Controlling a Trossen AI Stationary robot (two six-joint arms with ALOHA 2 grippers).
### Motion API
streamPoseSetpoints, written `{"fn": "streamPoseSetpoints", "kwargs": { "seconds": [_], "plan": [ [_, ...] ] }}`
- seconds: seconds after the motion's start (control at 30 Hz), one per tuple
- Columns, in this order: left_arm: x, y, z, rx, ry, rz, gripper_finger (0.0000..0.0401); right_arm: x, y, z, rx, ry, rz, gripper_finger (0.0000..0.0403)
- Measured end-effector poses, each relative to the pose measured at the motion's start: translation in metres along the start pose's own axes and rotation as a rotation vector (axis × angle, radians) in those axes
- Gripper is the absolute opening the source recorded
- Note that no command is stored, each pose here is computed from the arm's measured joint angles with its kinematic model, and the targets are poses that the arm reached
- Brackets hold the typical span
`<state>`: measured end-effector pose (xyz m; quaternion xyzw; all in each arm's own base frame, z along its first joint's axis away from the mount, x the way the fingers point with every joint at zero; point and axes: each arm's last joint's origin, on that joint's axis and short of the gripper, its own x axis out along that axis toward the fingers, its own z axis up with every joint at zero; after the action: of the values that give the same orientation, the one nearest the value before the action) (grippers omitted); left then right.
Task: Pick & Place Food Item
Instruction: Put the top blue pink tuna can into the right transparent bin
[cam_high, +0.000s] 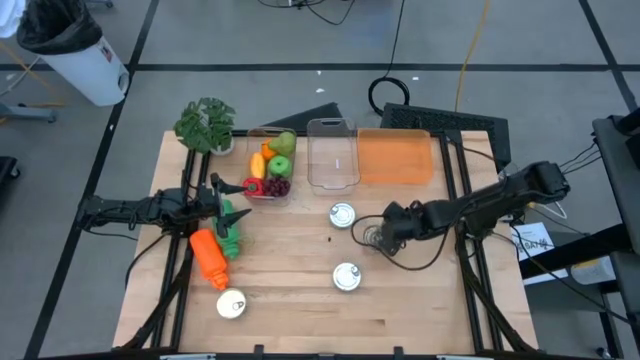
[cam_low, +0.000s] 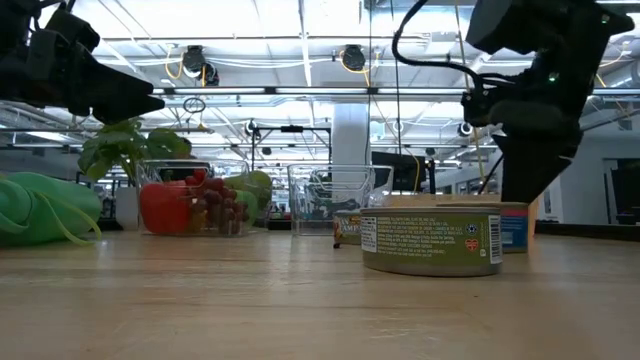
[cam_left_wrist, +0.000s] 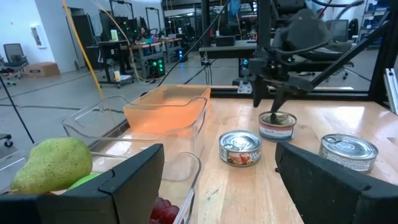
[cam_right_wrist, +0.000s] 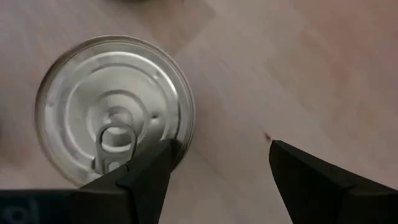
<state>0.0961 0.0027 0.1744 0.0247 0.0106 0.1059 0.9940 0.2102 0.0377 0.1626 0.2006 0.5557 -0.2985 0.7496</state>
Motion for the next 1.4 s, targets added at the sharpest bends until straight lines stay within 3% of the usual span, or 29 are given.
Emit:
{"fn": "streamPoseSetpoints", "kwargs": {
  "seconds": [0.17, 0.37, 0.93, 1.4],
  "plan": [
    [0.0, 0.0, 0.0, 0.0, 0.001, 0.0, 0.0324, 0.001, -0.013, 0.006, -0.013, 0.089, 0.003, 0.0256],
    [0.0, 0.0, 0.0, 0.0, 0.0, 0.0, 0.0324, 0.003, -0.032, 0.007, 0.003, 0.185, -0.096, 0.0256],
    [0.0, 0.0, 0.0, 0.0, 0.0, 0.0, 0.0324, 0.026, -0.062, -0.014, 0.019, 0.186, -0.333, 0.0256],
    [0.0, 0.0, 0.0, -0.001, -0.004, 0.002, 0.0324, 0.025, -0.064, -0.012, 0.025, 0.173, -0.327, 0.0256]
  ]
}}
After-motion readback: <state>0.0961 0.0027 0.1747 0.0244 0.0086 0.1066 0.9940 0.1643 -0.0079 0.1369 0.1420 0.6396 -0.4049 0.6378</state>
